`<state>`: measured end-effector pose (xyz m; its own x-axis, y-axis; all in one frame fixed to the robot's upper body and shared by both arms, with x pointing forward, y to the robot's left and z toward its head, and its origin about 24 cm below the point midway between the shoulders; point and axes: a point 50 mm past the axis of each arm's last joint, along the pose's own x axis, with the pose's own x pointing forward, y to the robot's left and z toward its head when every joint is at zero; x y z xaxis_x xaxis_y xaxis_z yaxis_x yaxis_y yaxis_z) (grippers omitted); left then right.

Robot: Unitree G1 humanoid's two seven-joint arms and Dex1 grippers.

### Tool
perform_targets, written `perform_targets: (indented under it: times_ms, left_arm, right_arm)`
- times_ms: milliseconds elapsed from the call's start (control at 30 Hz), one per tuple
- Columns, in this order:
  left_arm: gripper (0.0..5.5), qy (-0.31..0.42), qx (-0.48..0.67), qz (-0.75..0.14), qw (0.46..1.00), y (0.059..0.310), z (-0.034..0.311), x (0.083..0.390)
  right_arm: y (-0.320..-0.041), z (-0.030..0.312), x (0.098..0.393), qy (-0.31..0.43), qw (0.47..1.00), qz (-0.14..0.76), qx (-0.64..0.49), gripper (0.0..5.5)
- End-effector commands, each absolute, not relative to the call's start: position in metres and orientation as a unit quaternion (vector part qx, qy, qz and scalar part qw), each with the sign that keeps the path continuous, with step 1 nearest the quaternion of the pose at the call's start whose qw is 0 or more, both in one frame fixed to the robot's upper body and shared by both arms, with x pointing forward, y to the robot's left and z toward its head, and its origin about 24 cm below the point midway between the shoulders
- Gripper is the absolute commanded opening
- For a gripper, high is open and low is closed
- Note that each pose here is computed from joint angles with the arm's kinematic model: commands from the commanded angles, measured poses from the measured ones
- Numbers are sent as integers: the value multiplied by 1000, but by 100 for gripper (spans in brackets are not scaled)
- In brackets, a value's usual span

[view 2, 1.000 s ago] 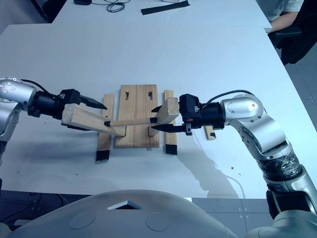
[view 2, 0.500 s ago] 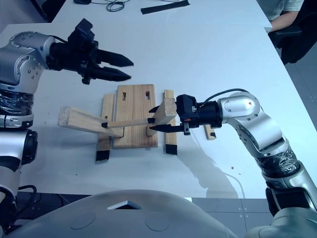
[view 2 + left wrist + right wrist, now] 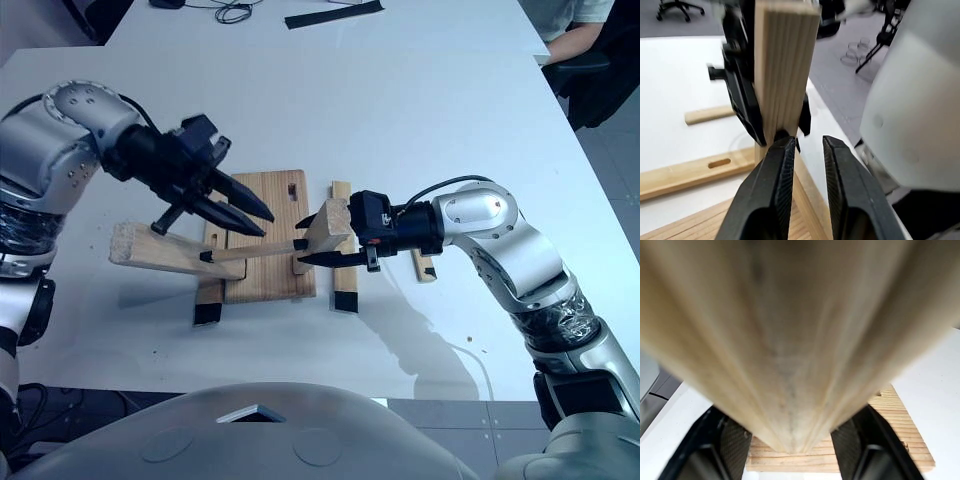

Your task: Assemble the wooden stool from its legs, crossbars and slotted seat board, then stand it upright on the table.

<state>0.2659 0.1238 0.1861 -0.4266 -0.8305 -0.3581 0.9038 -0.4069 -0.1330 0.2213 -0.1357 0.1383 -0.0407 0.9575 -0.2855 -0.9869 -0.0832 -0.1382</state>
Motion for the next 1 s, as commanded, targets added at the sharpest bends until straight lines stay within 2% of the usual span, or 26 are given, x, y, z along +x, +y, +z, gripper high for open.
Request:
perform_targets:
  times_ms: [33,200,433,633,767,867,1000]
  left_arm:
    - [103,178,157,-827,509,125,169,263]
    - [103,214,163,-826,496,124,146,263]
    - [103,278,154,-809,495,139,112,262]
    - [103,307,144,-800,495,146,93,257]
    - [103,306,133,-799,500,141,88,255]
    - [103,266,88,-795,538,128,108,266]
    - [103,155,15,-789,594,119,174,288]
  right_arm:
    - [-142,113,218,127,665,711,-188,204]
    - [-139,113,219,125,661,714,-193,204]
    - [-138,115,220,125,653,719,-201,204]
    - [-138,115,221,127,649,722,-206,204]
    - [-137,115,223,126,647,722,-209,204]
    - [-137,116,225,126,647,721,-213,204]
    - [-142,116,225,127,653,715,-214,204]
